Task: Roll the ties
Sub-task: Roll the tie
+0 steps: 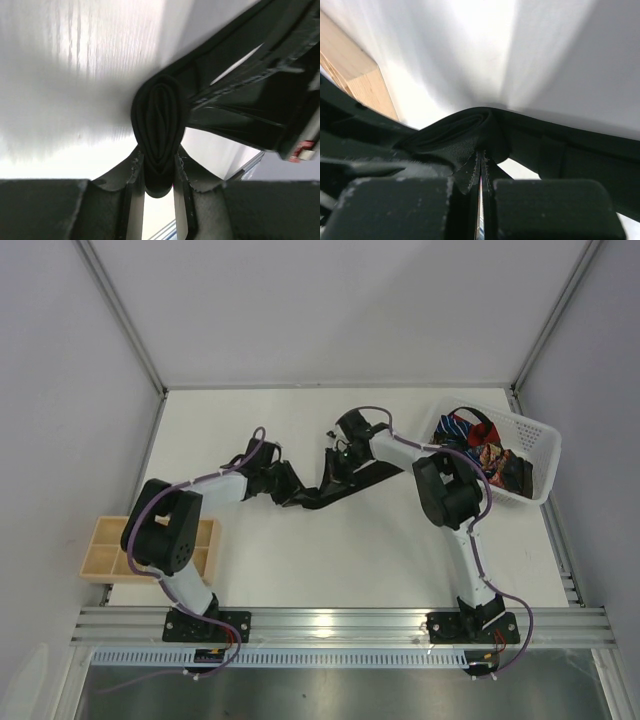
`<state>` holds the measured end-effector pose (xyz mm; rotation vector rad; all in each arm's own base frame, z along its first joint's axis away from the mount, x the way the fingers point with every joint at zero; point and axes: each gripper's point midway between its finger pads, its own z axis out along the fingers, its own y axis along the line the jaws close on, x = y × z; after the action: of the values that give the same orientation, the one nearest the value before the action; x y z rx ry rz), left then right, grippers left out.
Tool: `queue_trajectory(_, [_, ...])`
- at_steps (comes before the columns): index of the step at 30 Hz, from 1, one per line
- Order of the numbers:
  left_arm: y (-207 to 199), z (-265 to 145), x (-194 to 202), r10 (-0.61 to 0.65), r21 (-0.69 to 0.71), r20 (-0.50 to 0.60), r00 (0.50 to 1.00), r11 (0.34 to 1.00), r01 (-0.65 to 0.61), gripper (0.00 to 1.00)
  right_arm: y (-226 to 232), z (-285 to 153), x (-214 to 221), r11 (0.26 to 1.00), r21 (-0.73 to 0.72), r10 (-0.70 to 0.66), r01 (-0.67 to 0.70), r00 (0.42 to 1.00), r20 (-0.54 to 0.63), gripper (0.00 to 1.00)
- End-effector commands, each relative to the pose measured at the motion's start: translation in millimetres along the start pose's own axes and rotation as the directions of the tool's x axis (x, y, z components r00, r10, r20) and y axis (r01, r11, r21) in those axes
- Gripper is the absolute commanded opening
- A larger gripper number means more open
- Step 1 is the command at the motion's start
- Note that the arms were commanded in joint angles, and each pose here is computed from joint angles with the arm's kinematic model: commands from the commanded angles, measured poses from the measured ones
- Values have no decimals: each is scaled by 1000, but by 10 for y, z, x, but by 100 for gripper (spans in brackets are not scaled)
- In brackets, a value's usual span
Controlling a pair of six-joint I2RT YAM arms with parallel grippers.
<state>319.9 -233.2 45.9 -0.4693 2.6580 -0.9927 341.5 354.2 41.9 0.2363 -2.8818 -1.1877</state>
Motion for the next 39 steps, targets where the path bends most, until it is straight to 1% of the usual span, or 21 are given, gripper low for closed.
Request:
queue_trajectory(1, [-103,-260,-73,60,-4,42,997,998,-60,23,203,148,99,999,-30,-24,23,999,-24,0])
queue_trajectory(4, [-59,-323,-32,77,-40,21,997,996,-76,24,321,210,156,998,-51,-30,28,999,-34,0])
queue_trajectory(10, [-85,-291,10,69,-44,-23,997,997,-70,28,420,302,216,997,-76,-20,17,999,-42,0])
queue_trajectory(16, [-274,-248,2,108,-30,-37,994,994,-109,30,421,310,248,997,-81,-12,9,999,-40,0])
queue_trajectory(23, [-407,-100,3,134,-31,-72,988,990,-137,35,397,252,220,997,-73,-2,0,1000,-26,0])
queue_trajectory(27, [-378,27,-5,132,-51,-103,986,989,-138,36,367,186,160,997,-71,21,-21,1000,-1,0])
queue_trajectory(32, [-457,100,-53,136,-46,-101,986,989,-141,38,333,150,113,997,-74,36,-35,999,13,0])
queue_trajectory(39, [-479,187,-10,146,-58,-124,982,986,-154,43,266,-111,-65,995,-80,69,-63,995,75,0])
